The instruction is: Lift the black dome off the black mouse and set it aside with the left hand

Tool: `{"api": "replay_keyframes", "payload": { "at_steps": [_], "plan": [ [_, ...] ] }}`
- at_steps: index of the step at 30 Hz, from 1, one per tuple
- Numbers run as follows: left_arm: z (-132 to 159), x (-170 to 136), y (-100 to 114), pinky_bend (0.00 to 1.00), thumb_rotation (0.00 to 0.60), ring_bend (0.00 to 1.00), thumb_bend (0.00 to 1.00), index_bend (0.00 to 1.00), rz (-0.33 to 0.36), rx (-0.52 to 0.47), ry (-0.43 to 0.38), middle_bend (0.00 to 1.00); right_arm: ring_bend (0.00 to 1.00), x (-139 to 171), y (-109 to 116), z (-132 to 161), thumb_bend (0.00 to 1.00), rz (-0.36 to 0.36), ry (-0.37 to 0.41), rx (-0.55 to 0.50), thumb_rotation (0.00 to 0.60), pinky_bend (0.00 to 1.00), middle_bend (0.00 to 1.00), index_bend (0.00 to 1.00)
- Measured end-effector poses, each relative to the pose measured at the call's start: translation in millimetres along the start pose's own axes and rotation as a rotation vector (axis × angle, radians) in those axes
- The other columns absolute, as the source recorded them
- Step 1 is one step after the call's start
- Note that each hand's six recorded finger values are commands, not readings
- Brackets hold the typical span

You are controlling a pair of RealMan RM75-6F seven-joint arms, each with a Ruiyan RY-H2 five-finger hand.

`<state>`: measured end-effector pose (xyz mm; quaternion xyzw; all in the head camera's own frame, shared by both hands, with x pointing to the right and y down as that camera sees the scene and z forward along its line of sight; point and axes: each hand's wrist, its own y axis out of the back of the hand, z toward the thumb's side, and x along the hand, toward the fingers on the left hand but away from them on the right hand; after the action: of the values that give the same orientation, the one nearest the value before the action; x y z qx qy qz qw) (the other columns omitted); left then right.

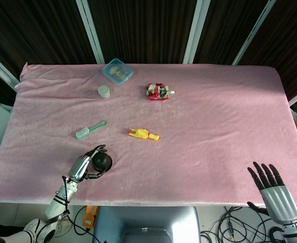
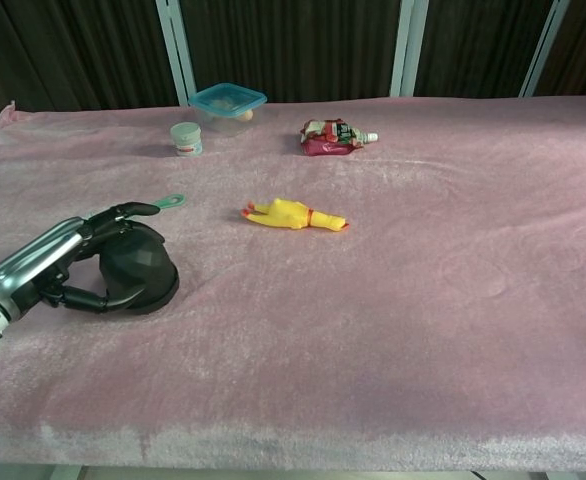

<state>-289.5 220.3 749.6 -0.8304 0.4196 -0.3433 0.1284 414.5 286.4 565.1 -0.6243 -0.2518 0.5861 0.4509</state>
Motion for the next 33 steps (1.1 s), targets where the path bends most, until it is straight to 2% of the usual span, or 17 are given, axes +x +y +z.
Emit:
{"api": "replay_keyframes", "payload": {
  "at_steps": [6,12,15,22,24,27,30,33],
  "plan": [
    [8,-6,12,0.57,0.6,0.4,0.33,0.19,0.012,0.044,-0.032,0.27,0.0,0,-1,0,0.11,0.003,-0.001,0.003,0.6,0.16,0.0,0.0],
    [10,-8,30,0.57,0.6,0.4,0.33,0.23,0.06,0.19,-0.052,0.27,0.0,0,0,0,0.11,-0.001,-0.001,-0.002,0.6,0.16,0.0,0.0],
    [9,-8,44,0.58,0.6,0.4,0.33,0.26,0.103,0.336,-0.056,0.29,0.0,1,1,0,0.11,-0.003,0.0,-0.003,0.6,0.16,0.0,0.0],
    [6,-14,76,0.58,0.6,0.43,0.33,0.33,0.188,0.756,-0.039,0.32,0.0,0,1,2,0.11,-0.018,0.007,0.003,0.6,0.16,0.0,0.0],
    [7,-16,80,0.59,0.6,0.45,0.33,0.34,0.196,0.814,-0.034,0.34,0.0,-1,1,3,0.11,-0.03,0.009,0.005,0.6,0.16,0.0,0.0],
    [10,-18,79,0.6,0.6,0.46,0.33,0.36,0.188,0.804,-0.034,0.34,0.0,-2,4,4,0.11,-0.068,0.002,0.005,0.6,0.16,0.0,0.0],
    [16,-20,74,0.61,0.6,0.47,0.33,0.36,0.166,0.689,-0.045,0.35,0.0,-2,8,3,0.11,-0.12,-0.012,0.004,0.6,0.16,0.0,0.0],
    [22,-20,66,0.61,0.6,0.47,0.33,0.37,0.129,0.511,-0.057,0.35,0.0,-2,9,3,0.11,-0.165,-0.028,0.004,0.6,0.15,0.0,0.0]
  ]
}}
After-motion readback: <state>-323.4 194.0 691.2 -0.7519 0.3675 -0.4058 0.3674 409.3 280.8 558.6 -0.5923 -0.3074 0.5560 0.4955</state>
